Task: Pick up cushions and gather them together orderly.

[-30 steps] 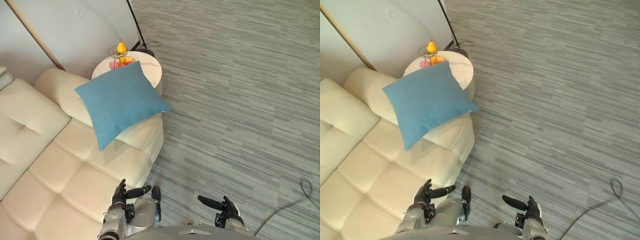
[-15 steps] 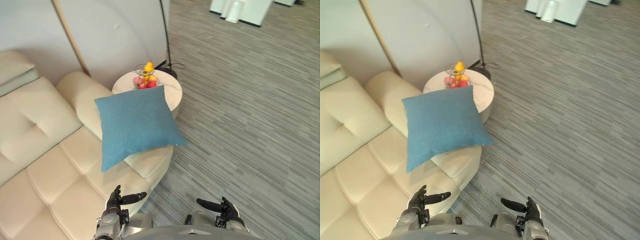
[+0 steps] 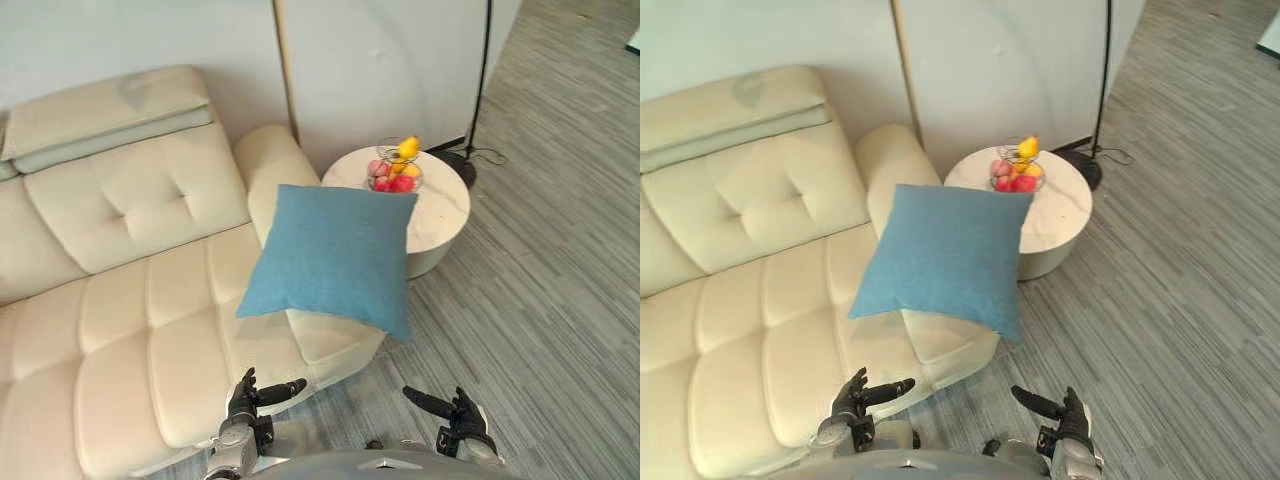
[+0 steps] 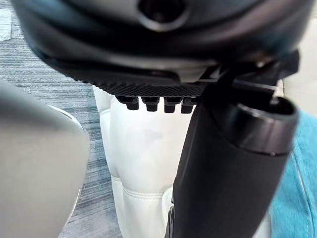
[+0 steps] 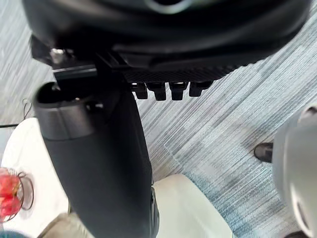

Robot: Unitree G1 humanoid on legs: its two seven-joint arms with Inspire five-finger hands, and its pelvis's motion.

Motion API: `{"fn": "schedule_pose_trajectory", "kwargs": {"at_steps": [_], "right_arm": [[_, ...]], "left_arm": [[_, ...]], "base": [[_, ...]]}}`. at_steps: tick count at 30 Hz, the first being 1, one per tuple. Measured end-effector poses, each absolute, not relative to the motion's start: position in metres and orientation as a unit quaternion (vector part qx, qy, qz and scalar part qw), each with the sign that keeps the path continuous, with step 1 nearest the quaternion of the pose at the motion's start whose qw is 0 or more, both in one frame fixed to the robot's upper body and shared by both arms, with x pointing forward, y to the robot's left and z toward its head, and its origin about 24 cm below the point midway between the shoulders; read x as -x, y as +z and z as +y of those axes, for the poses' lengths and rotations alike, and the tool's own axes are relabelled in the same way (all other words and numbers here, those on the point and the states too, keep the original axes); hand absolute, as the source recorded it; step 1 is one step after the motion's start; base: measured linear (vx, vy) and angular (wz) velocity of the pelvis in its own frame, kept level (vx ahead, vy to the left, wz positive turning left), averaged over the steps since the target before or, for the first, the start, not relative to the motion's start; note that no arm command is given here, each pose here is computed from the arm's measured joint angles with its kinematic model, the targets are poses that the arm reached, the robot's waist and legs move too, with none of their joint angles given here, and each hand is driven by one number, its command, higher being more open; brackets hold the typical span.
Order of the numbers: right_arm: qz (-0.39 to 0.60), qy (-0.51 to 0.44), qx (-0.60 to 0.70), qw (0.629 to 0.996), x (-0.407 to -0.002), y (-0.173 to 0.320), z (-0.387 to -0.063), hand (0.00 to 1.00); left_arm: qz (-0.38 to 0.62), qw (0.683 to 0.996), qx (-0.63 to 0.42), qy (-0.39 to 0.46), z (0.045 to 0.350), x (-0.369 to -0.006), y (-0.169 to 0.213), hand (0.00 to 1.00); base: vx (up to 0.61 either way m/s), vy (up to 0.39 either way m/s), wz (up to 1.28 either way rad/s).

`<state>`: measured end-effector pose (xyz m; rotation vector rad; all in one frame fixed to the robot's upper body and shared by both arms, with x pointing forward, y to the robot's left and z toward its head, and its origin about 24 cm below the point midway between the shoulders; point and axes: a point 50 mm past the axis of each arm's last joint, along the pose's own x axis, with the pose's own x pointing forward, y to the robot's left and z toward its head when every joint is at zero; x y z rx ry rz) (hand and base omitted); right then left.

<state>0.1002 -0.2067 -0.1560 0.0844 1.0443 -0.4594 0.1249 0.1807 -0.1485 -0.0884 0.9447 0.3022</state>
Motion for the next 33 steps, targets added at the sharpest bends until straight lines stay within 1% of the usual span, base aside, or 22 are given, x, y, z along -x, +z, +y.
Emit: {"fn": "schedule_pose_trajectory", "kwargs": {"at_steps": [2,5,9,13,18,21,24,26,27,28,30,33], "right_arm": [[0.486,-0.219,-0.042,0.845,-0.101,-0.154,-0.205,1.00],[0.463,-0.218,-0.047,0.858,-0.114,-0.149,-0.204,1.00],[0.465,-0.211,-0.066,0.857,-0.116,-0.150,-0.191,1.00],[0.461,-0.212,-0.072,0.859,-0.118,-0.150,-0.188,1.00],[0.449,-0.250,-0.086,0.854,-0.112,-0.147,-0.197,1.00],[0.417,-0.269,-0.076,0.865,-0.115,-0.137,-0.207,1.00],[0.372,-0.300,-0.070,0.876,-0.122,-0.121,-0.225,1.00],[0.324,-0.335,-0.059,0.883,-0.128,-0.104,-0.249,1.00],[0.301,-0.352,-0.048,0.885,-0.130,-0.094,-0.263,1.00],[0.295,-0.357,-0.044,0.885,-0.131,-0.091,-0.267,1.00],[0.268,-0.378,-0.028,0.886,-0.133,-0.079,-0.286,1.00],[0.250,-0.403,-0.010,0.880,-0.129,-0.068,-0.307,1.00]], "left_arm": [[0.446,0.882,0.042,0.145,0.181,-0.128,-0.147,1.00],[0.445,0.883,0.042,0.143,0.180,-0.129,-0.146,1.00],[0.452,0.879,0.033,0.148,0.186,-0.124,-0.148,1.00],[0.455,0.879,0.030,0.141,0.183,-0.123,-0.149,1.00],[0.460,0.877,0.024,0.134,0.182,-0.121,-0.150,1.00],[0.466,0.873,0.022,0.142,0.187,-0.114,-0.151,1.00],[0.469,0.870,0.029,0.152,0.191,-0.109,-0.152,1.00],[0.465,0.866,0.042,0.178,0.200,-0.104,-0.150,1.00],[0.456,0.867,0.044,0.195,0.210,-0.103,-0.148,1.00],[0.452,0.868,0.044,0.201,0.213,-0.103,-0.146,1.00],[0.428,0.872,0.041,0.235,0.236,-0.106,-0.138,1.00],[0.358,0.886,0.031,0.293,0.274,-0.121,-0.112,1.00]], "base": [[0.07,-0.128,1.03],[0.00,0.033,0.71],[-0.04,0.104,0.62],[-0.09,0.077,0.17],[-0.08,0.020,0.08],[-0.01,0.005,-0.01],[0.04,0.005,-0.09],[0.08,0.002,-0.14],[0.09,0.006,-0.16],[0.08,0.009,-0.19],[0.07,0.005,-0.13],[0.06,0.011,-0.03]]}}
